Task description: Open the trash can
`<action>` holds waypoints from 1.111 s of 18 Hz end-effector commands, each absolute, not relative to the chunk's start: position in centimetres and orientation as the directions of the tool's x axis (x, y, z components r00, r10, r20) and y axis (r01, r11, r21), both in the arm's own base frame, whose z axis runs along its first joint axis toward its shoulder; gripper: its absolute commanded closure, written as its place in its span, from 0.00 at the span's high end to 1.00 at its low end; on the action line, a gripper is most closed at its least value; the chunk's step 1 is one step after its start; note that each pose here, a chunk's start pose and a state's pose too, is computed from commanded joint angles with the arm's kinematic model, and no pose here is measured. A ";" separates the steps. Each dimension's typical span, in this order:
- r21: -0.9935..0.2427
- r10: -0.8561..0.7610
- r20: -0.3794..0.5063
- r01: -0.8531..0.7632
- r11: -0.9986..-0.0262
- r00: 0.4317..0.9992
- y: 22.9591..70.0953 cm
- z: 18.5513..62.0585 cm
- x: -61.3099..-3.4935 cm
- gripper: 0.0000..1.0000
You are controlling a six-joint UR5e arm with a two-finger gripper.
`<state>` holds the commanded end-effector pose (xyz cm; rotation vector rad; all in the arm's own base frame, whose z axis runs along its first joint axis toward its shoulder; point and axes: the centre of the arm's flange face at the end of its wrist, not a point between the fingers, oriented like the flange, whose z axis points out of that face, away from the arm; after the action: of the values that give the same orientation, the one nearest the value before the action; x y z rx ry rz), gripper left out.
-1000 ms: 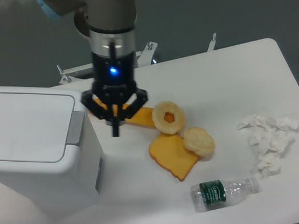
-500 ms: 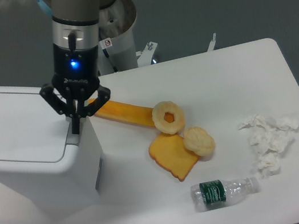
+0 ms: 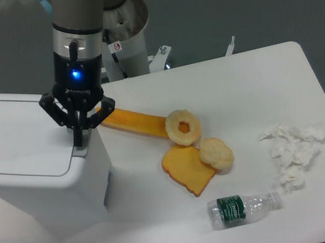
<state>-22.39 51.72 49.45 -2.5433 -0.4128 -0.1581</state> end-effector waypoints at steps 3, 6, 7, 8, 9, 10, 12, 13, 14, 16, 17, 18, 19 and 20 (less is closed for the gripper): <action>-0.505 0.262 0.195 0.326 -0.799 0.945 51.6 49.4 -22.6 0.04; -0.504 0.265 0.196 0.329 -0.798 0.944 51.6 49.3 -22.9 0.05; -0.509 0.265 0.194 0.328 -0.796 0.944 51.6 49.6 -22.8 0.06; -0.516 0.263 0.192 0.326 -0.792 0.945 51.6 50.1 -22.8 0.07; -0.524 0.261 0.190 0.322 -0.789 0.947 51.6 50.6 -22.8 0.08; -0.530 0.259 0.188 0.320 -0.785 0.947 51.6 51.0 -22.7 0.14; -0.542 0.247 0.198 0.315 -0.779 0.949 51.8 51.7 -22.4 0.17; -0.550 0.227 0.233 0.321 -0.771 0.946 51.9 52.0 -22.0 0.20; -0.561 0.204 0.271 0.327 -0.761 0.941 51.9 52.5 -21.8 0.21; -0.570 0.190 0.316 0.345 -0.746 0.930 51.8 52.9 -22.3 0.25; -0.572 0.191 0.323 0.353 -0.740 0.927 51.6 53.0 -22.7 0.35; -0.575 0.198 0.324 0.359 -0.735 0.925 51.3 53.0 -23.4 0.55; -0.579 0.209 0.317 0.363 -0.730 0.925 50.9 53.0 -24.3 0.79; -0.580 0.231 0.311 0.377 -0.722 0.922 50.4 53.0 -25.6 1.00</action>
<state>-25.60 50.37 53.01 -2.4047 -0.4305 -0.2846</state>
